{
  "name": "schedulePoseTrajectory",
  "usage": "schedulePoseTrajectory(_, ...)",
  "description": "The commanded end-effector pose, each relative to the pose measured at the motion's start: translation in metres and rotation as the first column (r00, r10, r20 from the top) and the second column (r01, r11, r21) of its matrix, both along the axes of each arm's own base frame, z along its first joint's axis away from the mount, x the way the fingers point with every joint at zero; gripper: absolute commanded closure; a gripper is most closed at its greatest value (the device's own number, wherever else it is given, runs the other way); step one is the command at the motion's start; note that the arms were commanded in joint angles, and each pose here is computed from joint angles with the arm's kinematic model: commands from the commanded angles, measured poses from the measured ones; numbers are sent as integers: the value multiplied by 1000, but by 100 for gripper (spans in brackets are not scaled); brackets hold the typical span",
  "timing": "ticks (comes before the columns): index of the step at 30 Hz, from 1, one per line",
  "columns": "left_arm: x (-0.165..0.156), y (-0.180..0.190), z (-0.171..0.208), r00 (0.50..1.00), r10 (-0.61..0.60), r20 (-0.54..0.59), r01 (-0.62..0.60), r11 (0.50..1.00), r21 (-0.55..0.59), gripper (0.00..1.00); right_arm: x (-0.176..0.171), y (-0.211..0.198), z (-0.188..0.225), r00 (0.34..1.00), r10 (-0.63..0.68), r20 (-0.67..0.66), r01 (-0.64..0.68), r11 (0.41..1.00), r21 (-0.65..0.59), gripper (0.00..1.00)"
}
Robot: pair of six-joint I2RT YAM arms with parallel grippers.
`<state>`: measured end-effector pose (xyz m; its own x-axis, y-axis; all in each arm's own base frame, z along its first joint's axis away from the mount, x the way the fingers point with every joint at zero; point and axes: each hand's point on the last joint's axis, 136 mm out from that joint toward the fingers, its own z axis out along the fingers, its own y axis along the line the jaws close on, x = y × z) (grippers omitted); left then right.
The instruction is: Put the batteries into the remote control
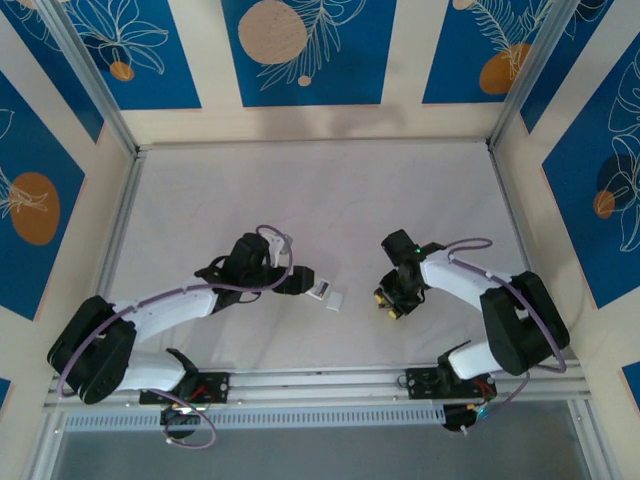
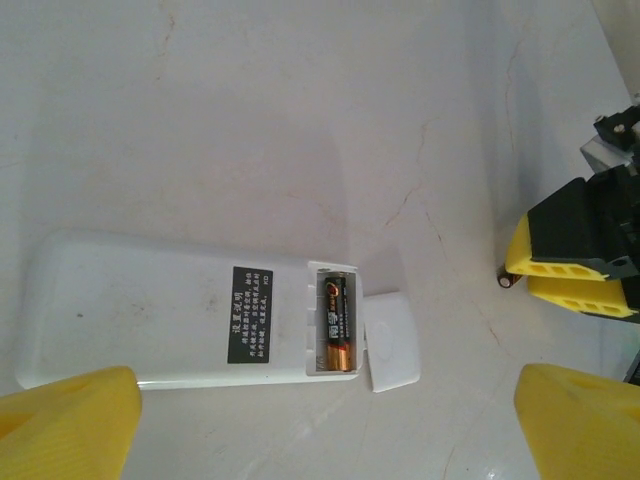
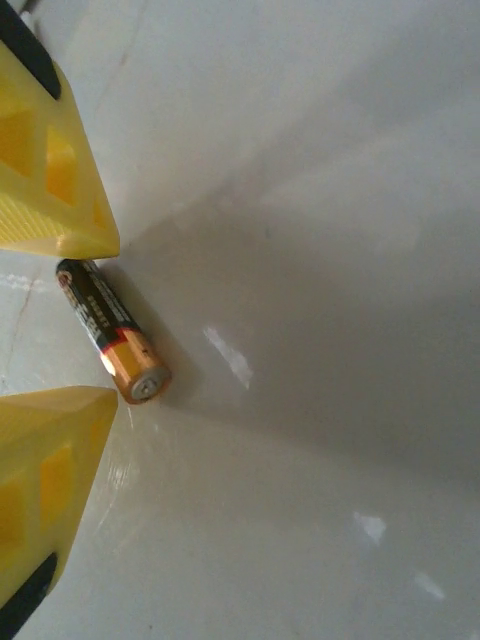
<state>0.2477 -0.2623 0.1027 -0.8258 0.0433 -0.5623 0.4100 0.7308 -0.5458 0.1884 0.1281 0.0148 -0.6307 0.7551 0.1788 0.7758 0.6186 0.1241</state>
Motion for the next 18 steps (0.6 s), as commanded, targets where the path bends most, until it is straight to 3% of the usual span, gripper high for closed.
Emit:
schedulePoseTrajectory(1,1,4,-4,1000,13,-10,-13,1000,-9,0,1,5,1,999,-21,-41,22,1000,21,61)
schedulePoseTrajectory(6,0,7,-4,1000,19,-7,-19,1000,-5,0,2,6,1,999,-18,-46,19,1000,19,69)
schedulePoseTrajectory(12,1,8,-4,1000,20,-10,-20,1000,2,0,1,2,6,999,-12,-32,12,1000,6,88)
schedulePoseTrajectory(18,1,11,0,1000,27,-4,-27,1000,13,0,4,4,21,998,51,43,-50,999,-8,92)
